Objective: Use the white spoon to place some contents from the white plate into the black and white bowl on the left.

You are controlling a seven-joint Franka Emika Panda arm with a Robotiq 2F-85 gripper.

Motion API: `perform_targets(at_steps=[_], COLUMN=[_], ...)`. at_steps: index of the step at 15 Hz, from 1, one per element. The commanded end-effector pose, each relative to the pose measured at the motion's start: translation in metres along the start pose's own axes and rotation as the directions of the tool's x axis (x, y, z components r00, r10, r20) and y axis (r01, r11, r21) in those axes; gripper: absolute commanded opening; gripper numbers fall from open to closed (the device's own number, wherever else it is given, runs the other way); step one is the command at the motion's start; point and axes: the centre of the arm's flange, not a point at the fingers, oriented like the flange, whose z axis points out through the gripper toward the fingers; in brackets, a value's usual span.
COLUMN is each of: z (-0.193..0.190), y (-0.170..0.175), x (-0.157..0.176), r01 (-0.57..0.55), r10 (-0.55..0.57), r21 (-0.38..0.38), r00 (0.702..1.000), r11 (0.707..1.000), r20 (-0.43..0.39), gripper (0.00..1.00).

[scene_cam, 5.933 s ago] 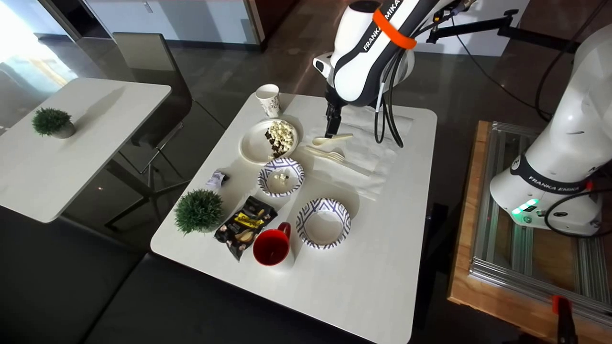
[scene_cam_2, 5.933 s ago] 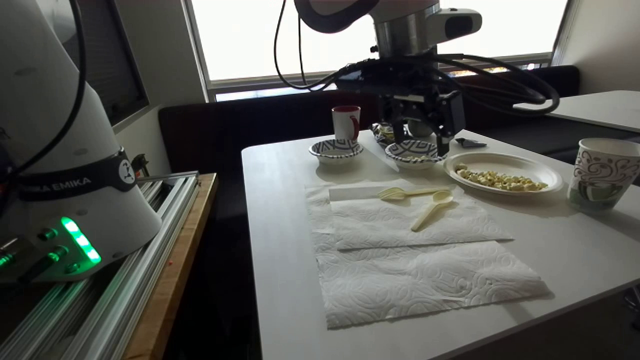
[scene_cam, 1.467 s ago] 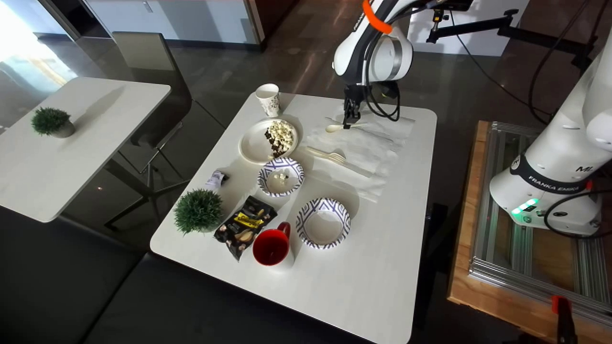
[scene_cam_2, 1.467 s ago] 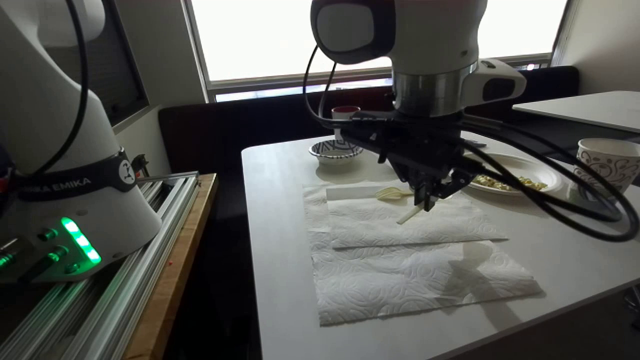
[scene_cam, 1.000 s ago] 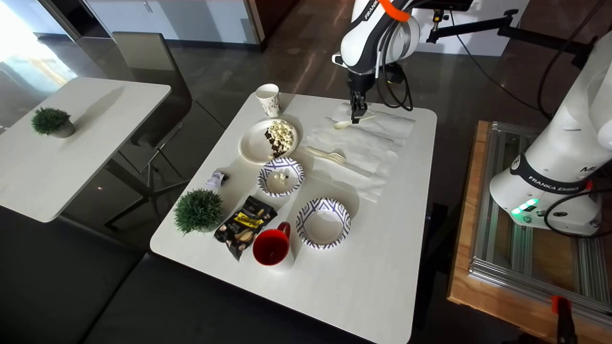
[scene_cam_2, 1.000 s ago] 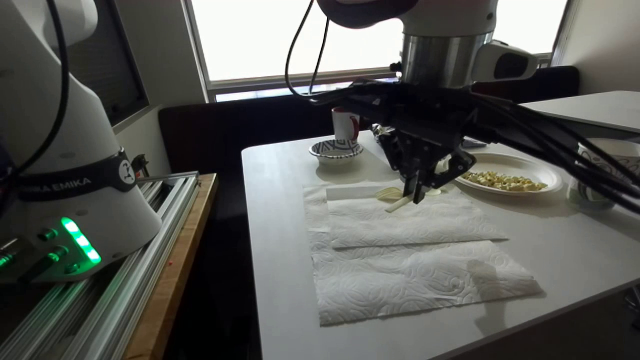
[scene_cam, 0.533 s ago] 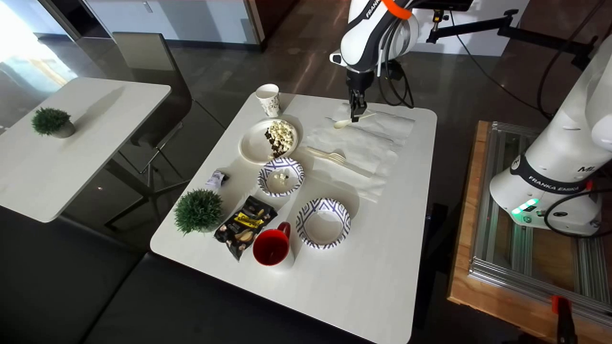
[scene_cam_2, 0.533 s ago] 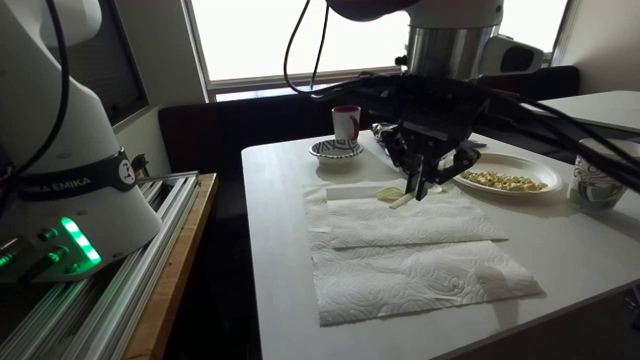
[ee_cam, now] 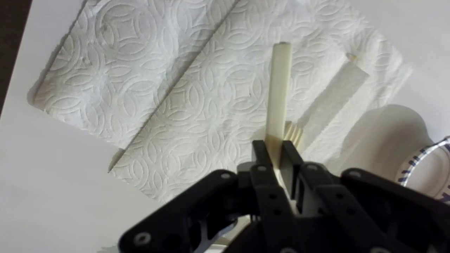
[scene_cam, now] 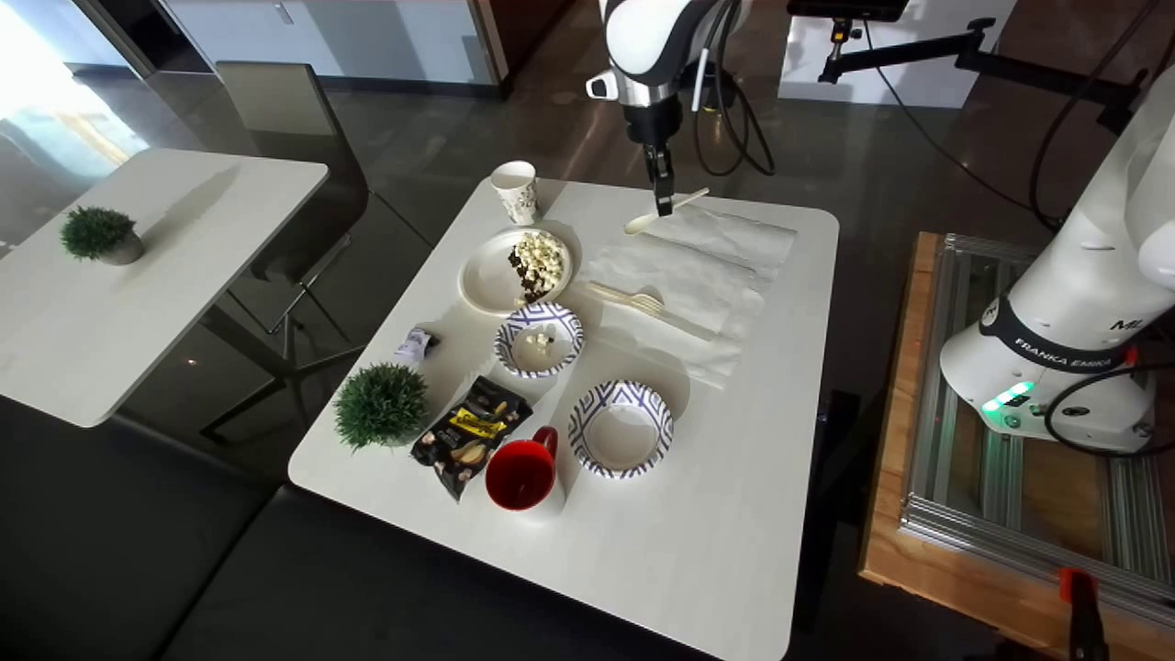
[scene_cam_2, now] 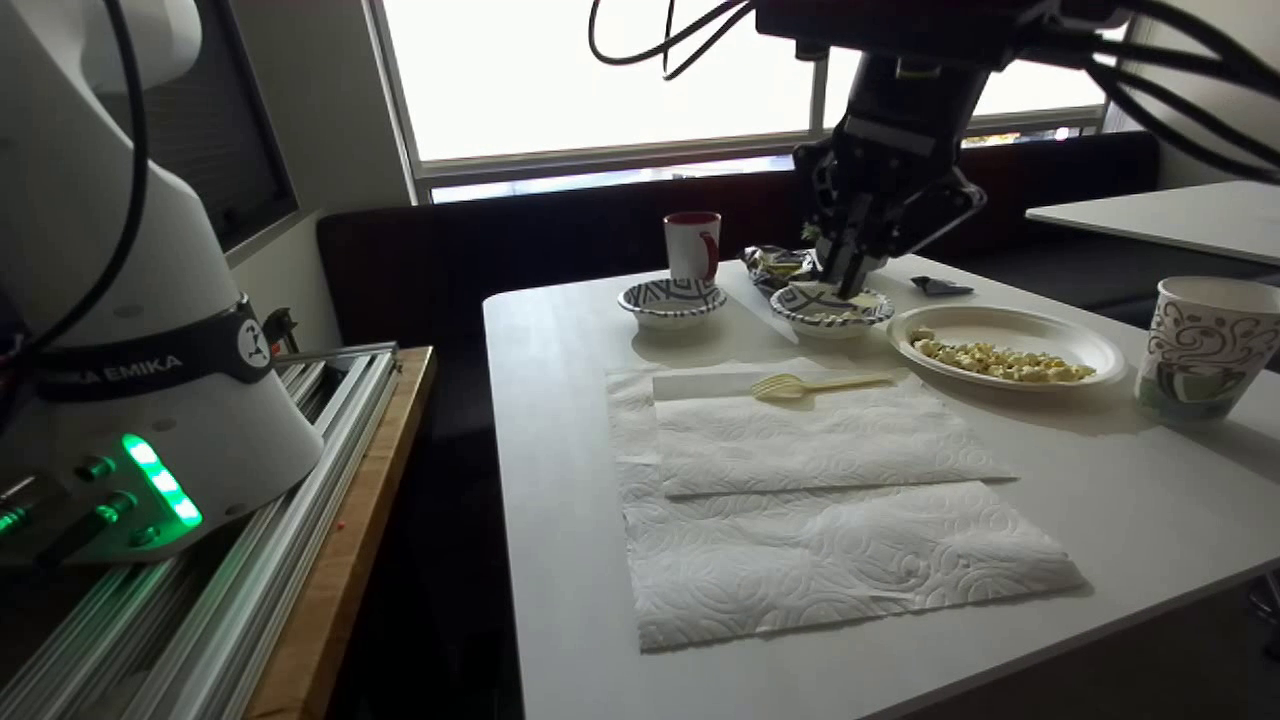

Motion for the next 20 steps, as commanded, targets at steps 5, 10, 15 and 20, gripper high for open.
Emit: perform_targets(at_steps=[5, 10, 15, 20], z=[0.003, 0.022, 0.027, 0.023], y=[0.007, 0.013, 0.013, 0.011], x=[0.078, 0.103, 0.098, 0.106], r01=[-0.181, -0.336, -0.37, -0.415], r10=[0.174, 0.319, 0.358, 0.403], r21=[0.048, 0.089, 0.075, 0.056], r00=[0.976, 0.934, 0.924, 0.902], r11=[0.982, 0.938, 0.926, 0.908], r20=[0.128, 0.161, 0.136, 0.153], gripper=[0.03, 0.03, 0.13, 0.03])
